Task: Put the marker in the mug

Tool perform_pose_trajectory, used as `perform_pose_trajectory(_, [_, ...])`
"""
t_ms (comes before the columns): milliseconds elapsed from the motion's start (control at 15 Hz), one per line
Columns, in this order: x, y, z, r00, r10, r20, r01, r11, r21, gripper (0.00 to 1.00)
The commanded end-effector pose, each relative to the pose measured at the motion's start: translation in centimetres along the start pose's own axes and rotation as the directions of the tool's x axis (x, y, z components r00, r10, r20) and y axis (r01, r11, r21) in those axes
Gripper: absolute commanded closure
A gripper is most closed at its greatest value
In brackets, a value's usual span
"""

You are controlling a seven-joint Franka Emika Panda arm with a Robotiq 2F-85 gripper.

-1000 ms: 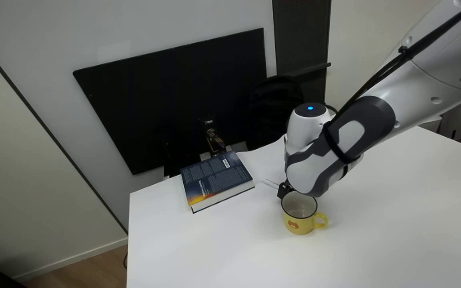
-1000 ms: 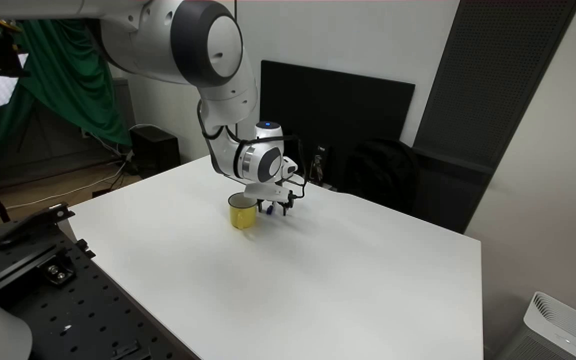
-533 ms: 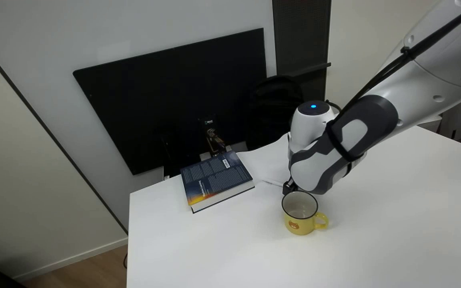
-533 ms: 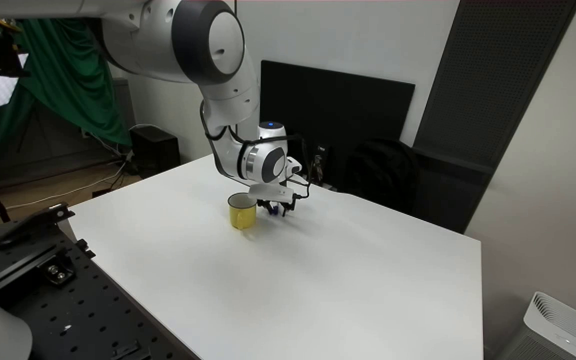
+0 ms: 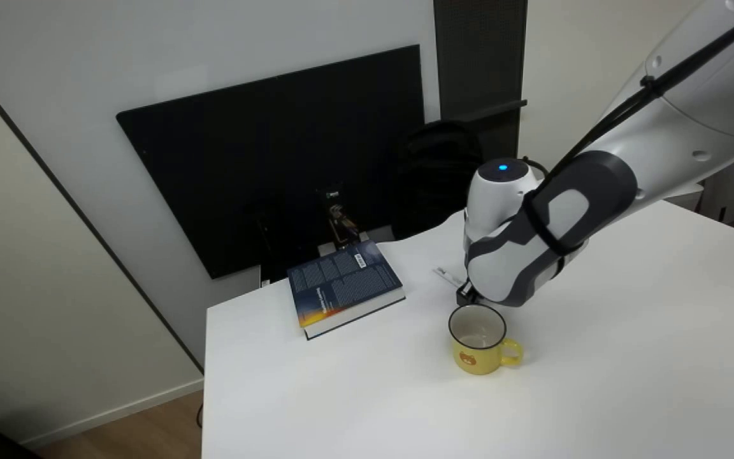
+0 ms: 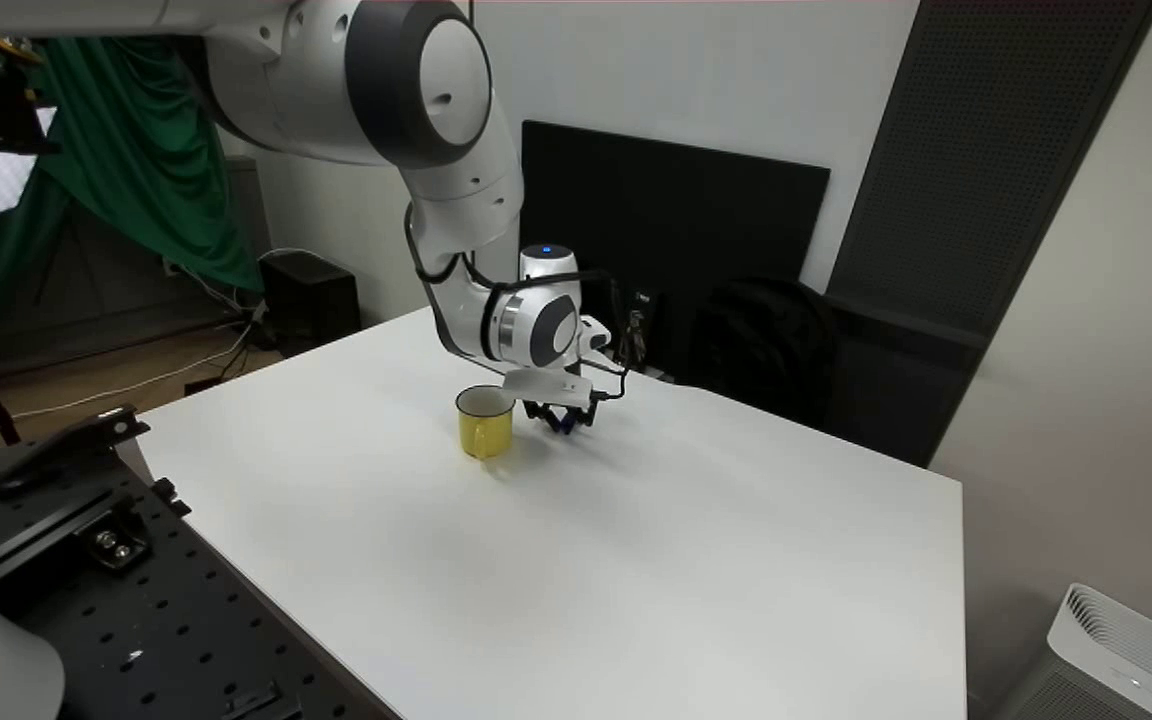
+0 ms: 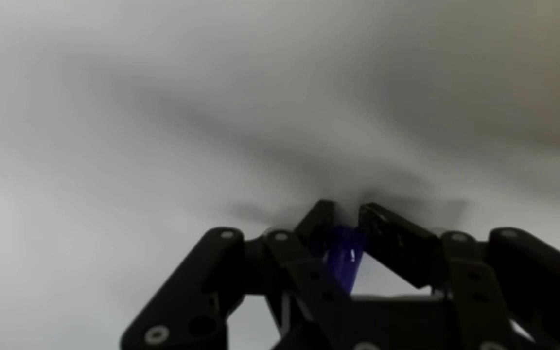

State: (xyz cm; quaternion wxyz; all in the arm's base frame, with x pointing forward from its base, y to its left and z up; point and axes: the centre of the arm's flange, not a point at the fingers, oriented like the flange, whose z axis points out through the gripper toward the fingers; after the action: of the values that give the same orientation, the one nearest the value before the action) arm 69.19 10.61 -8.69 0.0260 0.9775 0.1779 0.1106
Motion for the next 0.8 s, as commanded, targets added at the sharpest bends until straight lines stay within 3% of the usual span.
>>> perform_pose_trajectory(0, [0.0,1.0,3.4,0.998,0.043,0.036,-0.043,0.999,-0.016,0.94])
perform_pose_trajectory(200, [0.6,1.1,3.0,0.998,0.044,0.042,-0.043,0.999,-0.018,0.94])
perform_pose_trajectory(733, [3.9,3.3,-1.1,0.999,0.023,0.040,-0.018,0.993,-0.120,0.94])
